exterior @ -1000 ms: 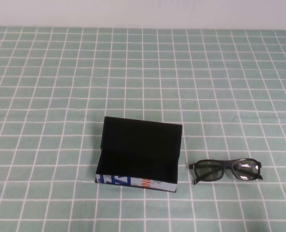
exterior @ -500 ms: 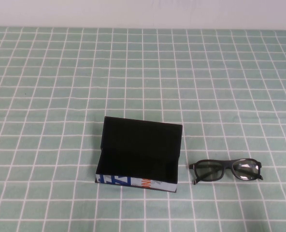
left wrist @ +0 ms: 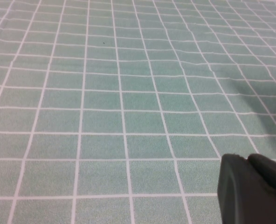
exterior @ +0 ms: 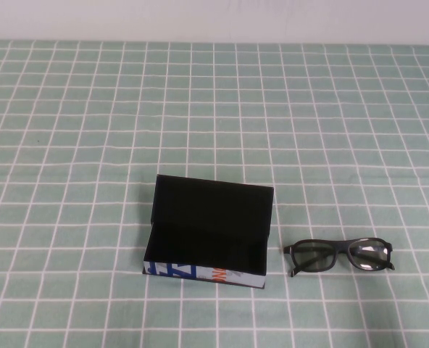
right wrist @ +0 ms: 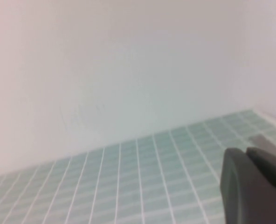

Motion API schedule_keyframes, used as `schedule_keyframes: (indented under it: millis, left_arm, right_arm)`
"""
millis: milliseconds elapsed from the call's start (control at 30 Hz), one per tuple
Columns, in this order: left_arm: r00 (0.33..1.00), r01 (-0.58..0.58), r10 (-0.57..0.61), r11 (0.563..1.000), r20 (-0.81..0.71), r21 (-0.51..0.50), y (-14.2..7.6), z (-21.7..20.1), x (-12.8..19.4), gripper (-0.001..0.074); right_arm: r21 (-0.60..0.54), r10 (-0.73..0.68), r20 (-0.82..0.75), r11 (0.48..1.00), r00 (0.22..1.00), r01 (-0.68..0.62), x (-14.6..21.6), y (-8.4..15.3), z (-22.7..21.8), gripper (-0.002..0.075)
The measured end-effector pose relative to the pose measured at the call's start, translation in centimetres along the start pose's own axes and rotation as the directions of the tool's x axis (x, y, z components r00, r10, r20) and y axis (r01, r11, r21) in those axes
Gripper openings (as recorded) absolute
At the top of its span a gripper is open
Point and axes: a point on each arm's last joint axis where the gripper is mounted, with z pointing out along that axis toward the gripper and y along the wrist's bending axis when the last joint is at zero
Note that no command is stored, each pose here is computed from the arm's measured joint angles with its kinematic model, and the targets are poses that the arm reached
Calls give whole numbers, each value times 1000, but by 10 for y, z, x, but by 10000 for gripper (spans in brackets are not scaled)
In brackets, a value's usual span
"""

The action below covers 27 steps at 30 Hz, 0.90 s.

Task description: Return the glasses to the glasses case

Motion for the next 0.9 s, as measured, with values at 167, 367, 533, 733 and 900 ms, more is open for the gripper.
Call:
schedule_keyframes:
  millis: [167, 367, 533, 733, 900]
  left_arm:
    - [1000, 0, 0, 1000, 0, 0, 0, 0, 0, -2]
    - [1000, 0, 0, 1000, 0, 0, 0, 0, 0, -2]
    - [1000, 0, 0, 1000, 0, 0, 0, 0, 0, -2]
    - [1000, 0, 0, 1000, 0, 0, 0, 0, 0, -2]
    - [1000, 0, 0, 1000, 0, 0, 0, 0, 0, -2]
  right_arm:
    - [17, -1, 66, 1000, 998, 0, -6, -2, 0, -11]
    - [47, -7, 179, 999, 984, -2, -16, -4, -2, -11]
    - [79, -74, 322, 996, 944, 51, -29, -5, -5, -11]
    - [91, -154, 448, 988, 881, 126, -50, 0, -10, -11]
    - [72, -133, 582, 991, 802, 113, -95, 13, -22, -11]
